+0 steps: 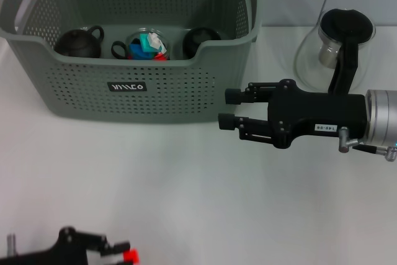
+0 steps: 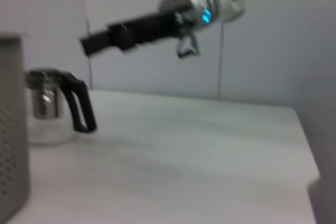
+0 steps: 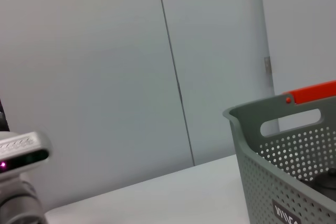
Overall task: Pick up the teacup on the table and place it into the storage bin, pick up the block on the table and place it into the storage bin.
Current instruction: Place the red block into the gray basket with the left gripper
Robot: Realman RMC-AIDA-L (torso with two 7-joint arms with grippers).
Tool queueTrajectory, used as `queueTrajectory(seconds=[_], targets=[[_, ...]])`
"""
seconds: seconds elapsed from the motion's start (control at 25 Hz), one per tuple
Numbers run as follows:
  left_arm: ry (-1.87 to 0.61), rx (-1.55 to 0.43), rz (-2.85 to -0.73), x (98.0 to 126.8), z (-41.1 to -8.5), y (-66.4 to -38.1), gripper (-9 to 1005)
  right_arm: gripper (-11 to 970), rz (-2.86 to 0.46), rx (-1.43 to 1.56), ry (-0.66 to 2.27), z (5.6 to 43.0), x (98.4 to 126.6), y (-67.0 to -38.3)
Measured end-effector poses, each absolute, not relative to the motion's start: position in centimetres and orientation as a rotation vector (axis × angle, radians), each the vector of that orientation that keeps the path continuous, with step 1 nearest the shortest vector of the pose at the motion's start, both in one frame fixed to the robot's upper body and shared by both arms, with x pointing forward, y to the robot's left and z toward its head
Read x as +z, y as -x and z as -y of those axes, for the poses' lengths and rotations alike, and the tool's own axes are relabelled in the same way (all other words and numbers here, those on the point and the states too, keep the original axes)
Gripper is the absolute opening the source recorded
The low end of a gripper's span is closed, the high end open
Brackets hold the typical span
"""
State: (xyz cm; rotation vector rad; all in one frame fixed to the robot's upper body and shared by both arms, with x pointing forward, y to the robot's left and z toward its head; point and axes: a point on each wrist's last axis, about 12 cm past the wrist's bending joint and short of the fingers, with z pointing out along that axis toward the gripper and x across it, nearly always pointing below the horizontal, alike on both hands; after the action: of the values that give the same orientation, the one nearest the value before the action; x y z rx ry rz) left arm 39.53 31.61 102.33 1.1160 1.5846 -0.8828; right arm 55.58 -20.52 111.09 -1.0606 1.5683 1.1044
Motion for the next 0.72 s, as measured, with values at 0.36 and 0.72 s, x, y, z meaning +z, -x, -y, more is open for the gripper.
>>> queueTrajectory(seconds=[0.36,0.72], targets=[[-1.030,-0.909,-1.573,104.7,-31.5,-44.2,171,535,-1.573,1.099,1.062,20.7,110.9,-55.5],[-0.875,-0.984,-1.491,108.8,-31.5,-48.9,171,535,-1.582,1.099,1.053,20.9,110.6,-55.2]])
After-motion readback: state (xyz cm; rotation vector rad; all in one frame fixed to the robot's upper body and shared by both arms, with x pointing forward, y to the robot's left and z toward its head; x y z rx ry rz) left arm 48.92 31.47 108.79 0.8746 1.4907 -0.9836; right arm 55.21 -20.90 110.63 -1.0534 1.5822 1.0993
